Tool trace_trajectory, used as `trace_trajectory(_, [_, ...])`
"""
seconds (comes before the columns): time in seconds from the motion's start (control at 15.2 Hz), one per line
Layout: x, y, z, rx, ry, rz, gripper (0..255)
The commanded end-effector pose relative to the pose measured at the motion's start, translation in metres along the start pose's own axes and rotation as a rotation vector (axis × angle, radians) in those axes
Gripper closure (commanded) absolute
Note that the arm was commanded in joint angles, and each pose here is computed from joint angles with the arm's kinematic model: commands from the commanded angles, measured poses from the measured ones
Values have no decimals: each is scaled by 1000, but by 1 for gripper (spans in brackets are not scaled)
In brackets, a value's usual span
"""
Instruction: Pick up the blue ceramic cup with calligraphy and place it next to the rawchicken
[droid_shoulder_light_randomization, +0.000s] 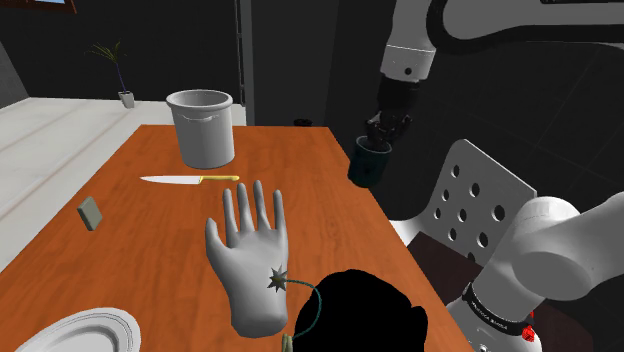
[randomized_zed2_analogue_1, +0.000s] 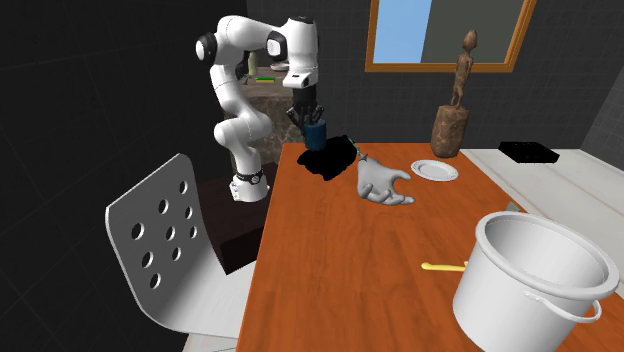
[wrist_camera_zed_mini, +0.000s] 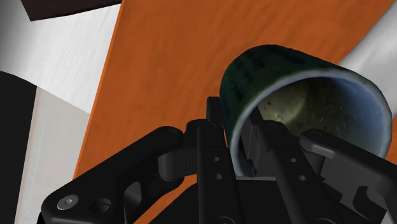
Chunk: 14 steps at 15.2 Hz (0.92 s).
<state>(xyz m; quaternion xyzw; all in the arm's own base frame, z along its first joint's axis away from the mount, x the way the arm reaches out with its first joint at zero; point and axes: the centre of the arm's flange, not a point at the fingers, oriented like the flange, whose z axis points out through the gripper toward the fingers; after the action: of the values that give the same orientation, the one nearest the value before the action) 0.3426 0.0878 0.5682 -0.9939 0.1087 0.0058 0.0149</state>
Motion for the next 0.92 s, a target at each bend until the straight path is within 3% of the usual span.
trace_trajectory(0.0, [-25, -5, 1, 0, 0, 1, 255])
trace_trajectory(0.86, [-193, -40, 5, 0, 0, 1, 255])
